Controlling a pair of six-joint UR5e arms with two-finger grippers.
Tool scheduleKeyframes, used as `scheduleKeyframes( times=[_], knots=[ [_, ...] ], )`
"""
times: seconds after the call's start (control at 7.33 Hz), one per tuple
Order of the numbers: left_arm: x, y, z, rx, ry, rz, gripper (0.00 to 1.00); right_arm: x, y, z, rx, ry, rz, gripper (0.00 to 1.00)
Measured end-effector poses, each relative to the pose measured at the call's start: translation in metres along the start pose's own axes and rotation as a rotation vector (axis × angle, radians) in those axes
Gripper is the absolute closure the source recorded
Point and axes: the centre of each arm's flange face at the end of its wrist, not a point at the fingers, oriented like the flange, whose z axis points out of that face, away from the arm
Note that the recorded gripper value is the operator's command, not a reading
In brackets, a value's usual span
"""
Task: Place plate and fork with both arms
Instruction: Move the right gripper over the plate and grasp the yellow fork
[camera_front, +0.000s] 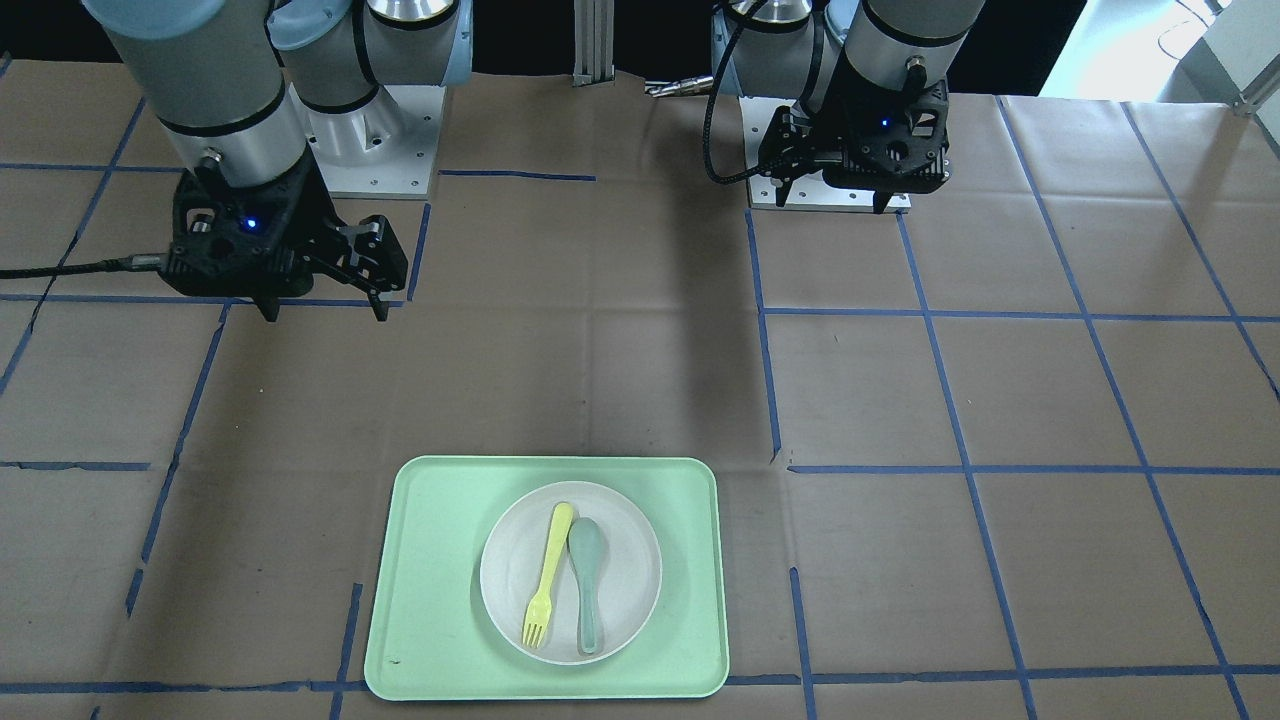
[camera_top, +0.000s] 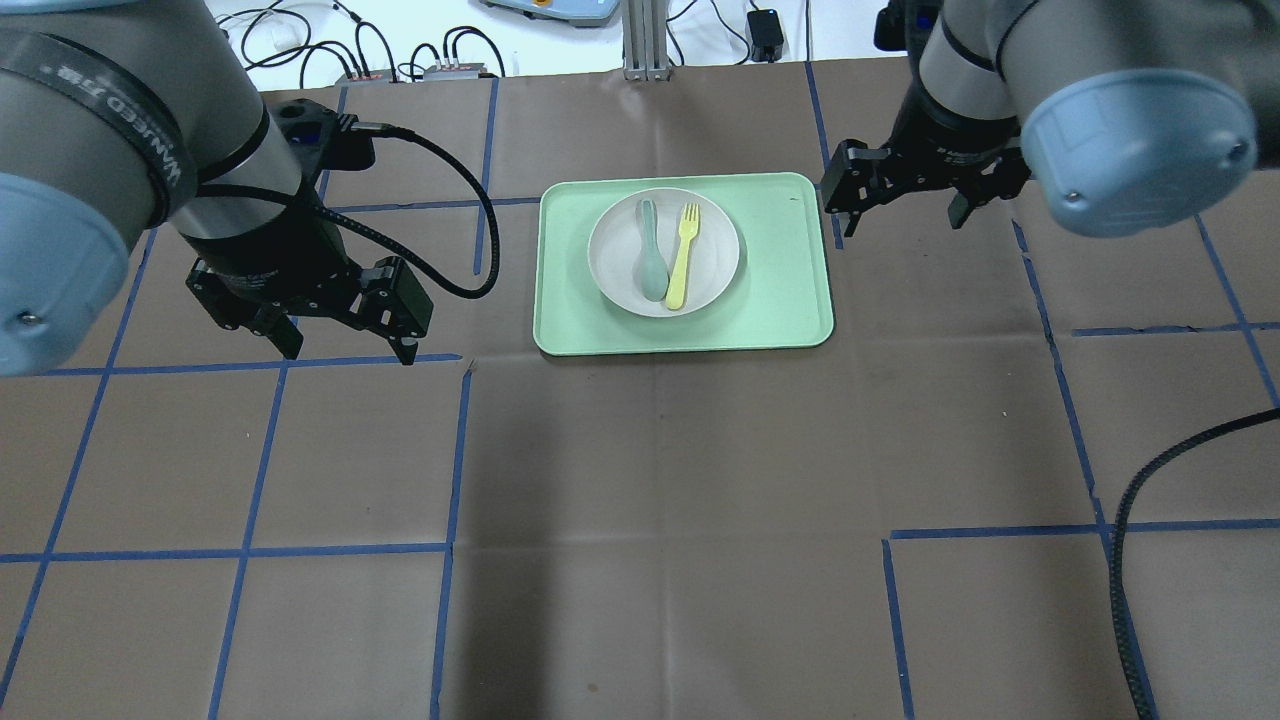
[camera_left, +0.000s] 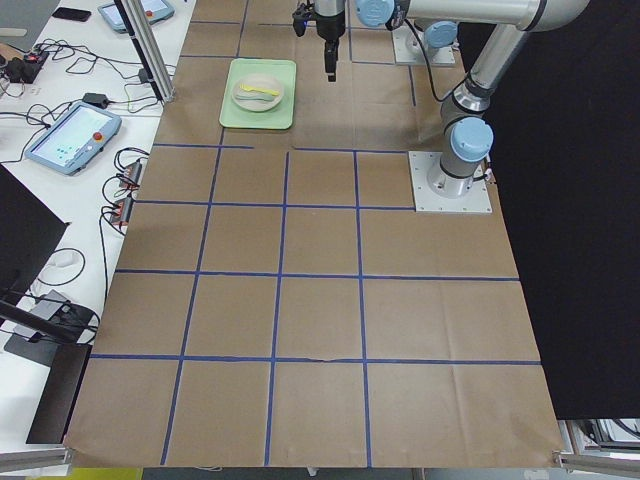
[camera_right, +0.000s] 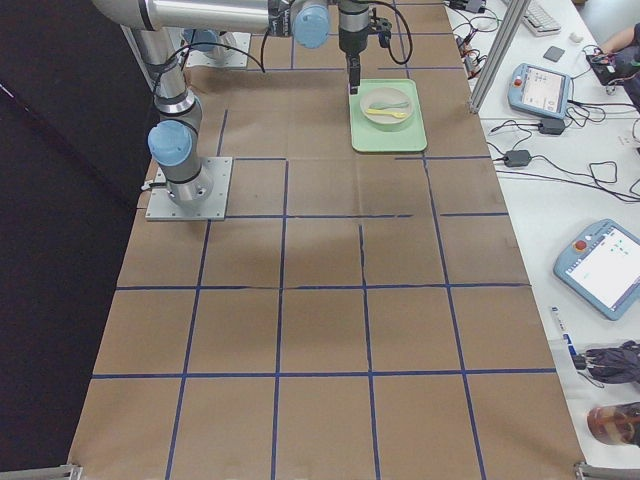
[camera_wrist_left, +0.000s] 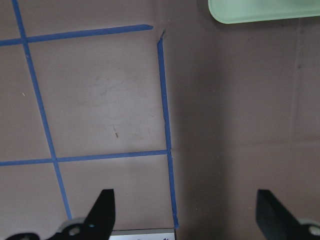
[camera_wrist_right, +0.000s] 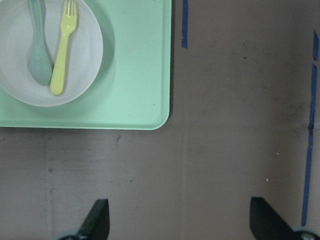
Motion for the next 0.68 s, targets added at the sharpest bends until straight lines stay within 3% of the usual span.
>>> scheduleKeyframes(
  times=[0.27, 0.41, 0.68],
  knots=[
    [0.0, -0.005, 0.004, -0.01, -0.002, -0.001, 0.0, -0.061, -0.029, 0.035, 0.013, -0.009, 0.013, 0.0],
    [-0.001, -0.008, 0.007, -0.017, -0.002, -0.002, 0.0, -0.092, -0.045, 0.056, 0.019, -0.013, 0.023, 0.06],
    [-0.001, -0.014, 0.017, -0.036, 0.0, -0.005, 0.0, -0.131, -0.071, 0.108, 0.028, -0.014, 0.031, 0.3]
  ],
)
